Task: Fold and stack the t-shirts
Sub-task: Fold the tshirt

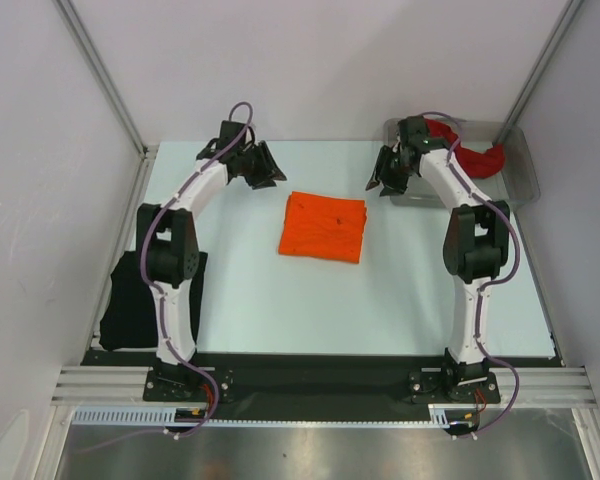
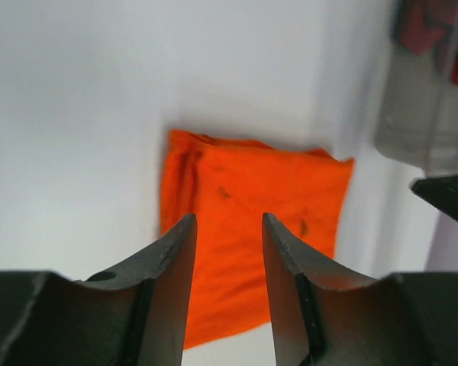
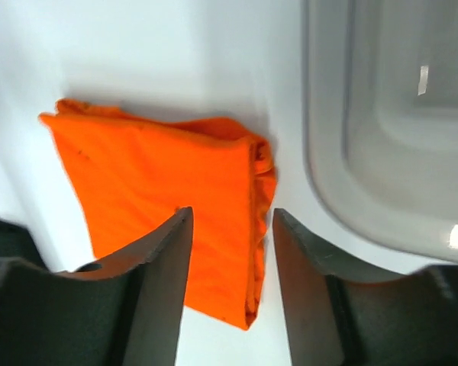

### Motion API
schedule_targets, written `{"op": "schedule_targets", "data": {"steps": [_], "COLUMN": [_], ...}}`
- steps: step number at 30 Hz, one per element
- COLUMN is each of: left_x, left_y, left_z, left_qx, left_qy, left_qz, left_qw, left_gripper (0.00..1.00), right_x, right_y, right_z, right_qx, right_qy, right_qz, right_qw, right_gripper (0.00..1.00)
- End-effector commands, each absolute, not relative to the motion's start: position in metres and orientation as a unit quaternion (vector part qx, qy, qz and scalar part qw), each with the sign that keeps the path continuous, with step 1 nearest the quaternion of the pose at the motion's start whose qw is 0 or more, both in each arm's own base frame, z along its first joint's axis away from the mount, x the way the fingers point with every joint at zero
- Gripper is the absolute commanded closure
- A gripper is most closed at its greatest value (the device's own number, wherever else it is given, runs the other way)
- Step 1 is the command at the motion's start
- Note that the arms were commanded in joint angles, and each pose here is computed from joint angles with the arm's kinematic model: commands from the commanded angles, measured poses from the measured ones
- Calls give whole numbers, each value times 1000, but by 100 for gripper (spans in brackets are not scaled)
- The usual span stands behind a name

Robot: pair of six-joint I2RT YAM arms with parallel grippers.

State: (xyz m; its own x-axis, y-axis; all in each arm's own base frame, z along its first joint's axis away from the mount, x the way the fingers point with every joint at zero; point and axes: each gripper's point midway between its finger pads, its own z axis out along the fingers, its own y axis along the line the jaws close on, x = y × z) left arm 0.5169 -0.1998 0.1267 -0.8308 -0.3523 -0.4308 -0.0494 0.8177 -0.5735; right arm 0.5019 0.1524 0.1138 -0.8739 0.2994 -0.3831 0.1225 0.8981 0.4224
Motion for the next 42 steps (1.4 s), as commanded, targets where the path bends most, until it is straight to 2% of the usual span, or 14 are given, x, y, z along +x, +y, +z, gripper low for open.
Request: {"op": "schedule_targets", "data": {"steps": [1,6,10,15,17,19,23,26,29,31,33,34,36,42], "left_x": [502,502,514,534,542,550,552,534,502,474,445,436,414,386], "left_y": [-251,-291,-297,-289,-280,-272,-266,-269,-283,-292,-289,-288,-285,-276], "left_z": [160,145,114,69,66,83,142,182,205,185,166,160,140,88], "left_qx": [-49,-35,-44,-40,-10,0,14,19,21,24,29,28,24,34], "left_qy": [876,837,839,872,886,892,879,868,854,854,868,869,872,894], "left_qz": [-382,-476,-483,-437,-398,-377,-368,-376,-411,-429,-413,-415,-424,-401], "left_qw": [289,266,247,217,236,250,301,323,319,292,275,267,243,199], "left_gripper": [56,60,62,64,63,62,57,54,56,61,64,65,67,69], "right_x": [494,496,506,514,525,523,532,520,487,444,427,401,394,364], "right_y": [179,212,209,193,186,182,189,198,226,243,256,259,266,281], "right_z": [136,116,97,67,68,74,140,169,188,171,177,152,152,104], "right_qx": [78,105,112,117,99,89,25,18,13,24,19,36,20,1], "right_qy": [934,902,896,913,922,931,931,925,907,903,880,877,863,865], "right_qz": [253,359,375,346,315,294,255,261,328,379,432,457,480,496], "right_qw": [240,216,208,182,201,196,261,275,264,199,197,147,157,80], "right_gripper": [51,72,79,80,80,80,78,69,63,62,61,62,63,67]}}
